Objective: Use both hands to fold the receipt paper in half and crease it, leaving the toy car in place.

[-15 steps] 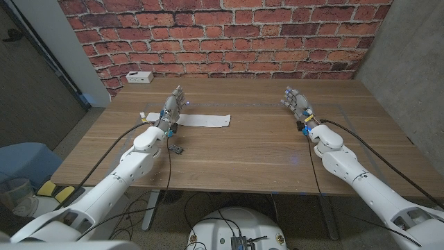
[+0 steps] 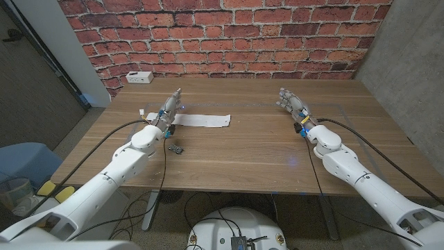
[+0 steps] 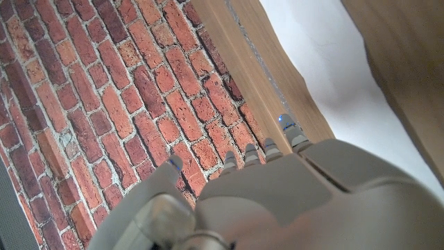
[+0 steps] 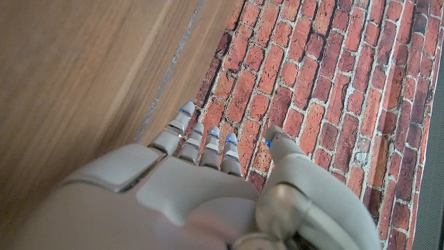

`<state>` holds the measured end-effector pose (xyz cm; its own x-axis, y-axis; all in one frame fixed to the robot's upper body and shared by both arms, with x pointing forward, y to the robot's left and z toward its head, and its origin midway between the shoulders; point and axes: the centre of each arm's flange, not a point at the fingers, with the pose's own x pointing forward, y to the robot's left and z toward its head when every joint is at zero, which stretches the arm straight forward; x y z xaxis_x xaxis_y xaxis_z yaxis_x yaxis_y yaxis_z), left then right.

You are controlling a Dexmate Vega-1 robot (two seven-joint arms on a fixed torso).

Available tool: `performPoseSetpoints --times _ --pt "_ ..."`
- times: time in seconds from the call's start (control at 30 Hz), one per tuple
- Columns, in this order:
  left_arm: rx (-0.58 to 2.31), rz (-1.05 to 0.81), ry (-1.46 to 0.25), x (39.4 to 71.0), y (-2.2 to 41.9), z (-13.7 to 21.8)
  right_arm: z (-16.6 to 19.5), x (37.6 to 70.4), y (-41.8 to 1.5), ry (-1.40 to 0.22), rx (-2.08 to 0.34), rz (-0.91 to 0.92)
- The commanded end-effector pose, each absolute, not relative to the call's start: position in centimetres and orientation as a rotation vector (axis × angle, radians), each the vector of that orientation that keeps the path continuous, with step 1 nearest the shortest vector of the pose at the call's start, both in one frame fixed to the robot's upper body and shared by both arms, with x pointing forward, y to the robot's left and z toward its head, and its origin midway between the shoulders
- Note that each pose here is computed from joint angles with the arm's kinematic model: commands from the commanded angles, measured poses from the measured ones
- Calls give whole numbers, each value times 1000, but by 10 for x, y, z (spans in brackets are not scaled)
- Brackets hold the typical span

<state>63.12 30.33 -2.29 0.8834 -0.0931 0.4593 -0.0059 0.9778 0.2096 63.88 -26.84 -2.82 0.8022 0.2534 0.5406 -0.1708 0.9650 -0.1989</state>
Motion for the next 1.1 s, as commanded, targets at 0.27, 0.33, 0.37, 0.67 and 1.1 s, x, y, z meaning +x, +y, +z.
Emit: performPoseSetpoints --times 0.27,0.33,0.37,0.67,1.1 --pt "484 130 -387 601 329 -10 -25 626 -230 -647 -374 290" --pt "504 137 -376 599 332 -9 -25 625 -226 -651 -399 300" --pt "515 140 -368 597 333 -9 -25 624 -224 -653 -406 303" --pt "589 200 -330 586 345 -6 -26 618 -201 -684 -510 358" --pt "707 248 -257 576 360 -3 -27 612 -169 -723 -655 443"
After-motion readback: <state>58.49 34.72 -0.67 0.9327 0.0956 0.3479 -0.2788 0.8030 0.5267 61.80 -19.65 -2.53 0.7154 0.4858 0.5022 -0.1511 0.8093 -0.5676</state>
